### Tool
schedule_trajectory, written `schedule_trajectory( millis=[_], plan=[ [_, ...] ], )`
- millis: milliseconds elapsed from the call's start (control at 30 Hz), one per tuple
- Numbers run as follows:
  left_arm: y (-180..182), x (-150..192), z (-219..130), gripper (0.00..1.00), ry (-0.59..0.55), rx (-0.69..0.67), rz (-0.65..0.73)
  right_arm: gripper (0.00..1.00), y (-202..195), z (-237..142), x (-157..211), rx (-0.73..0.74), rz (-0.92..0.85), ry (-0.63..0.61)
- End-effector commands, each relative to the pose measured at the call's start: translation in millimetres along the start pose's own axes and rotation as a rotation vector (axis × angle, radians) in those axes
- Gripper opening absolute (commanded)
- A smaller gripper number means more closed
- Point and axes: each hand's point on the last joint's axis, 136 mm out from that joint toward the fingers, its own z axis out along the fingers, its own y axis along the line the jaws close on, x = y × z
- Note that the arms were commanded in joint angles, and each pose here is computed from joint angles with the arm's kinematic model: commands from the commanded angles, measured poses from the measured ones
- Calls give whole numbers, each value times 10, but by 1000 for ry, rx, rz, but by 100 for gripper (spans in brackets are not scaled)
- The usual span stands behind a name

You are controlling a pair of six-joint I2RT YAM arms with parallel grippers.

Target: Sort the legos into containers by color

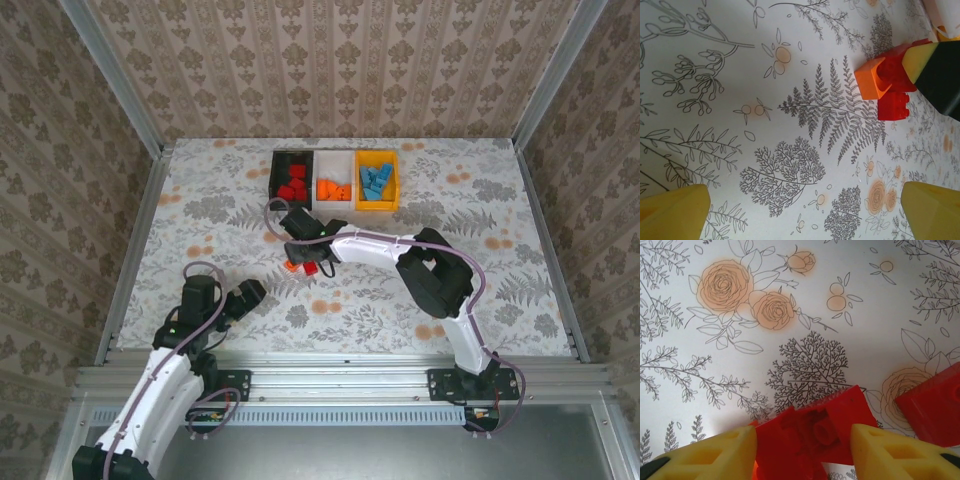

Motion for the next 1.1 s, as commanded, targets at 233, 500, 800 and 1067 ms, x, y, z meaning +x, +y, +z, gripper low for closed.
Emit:
schedule_trajectory(
  millis=[233, 500, 800, 1067],
  plan=[
    [35, 29, 15, 100, 3, -5, -26, 60, -39, -410, 106, 66, -64, -7],
    [51, 23, 26, 100, 4, -15, -27, 53, 95, -345, 173, -1, -90, 0],
    [74, 48, 35, 100, 13, -20, -31, 48, 97, -70, 182, 22, -171, 31],
    [29, 12, 3, 100, 6, -20, -7, 44, 16, 64, 234, 53, -181, 48]
  ],
)
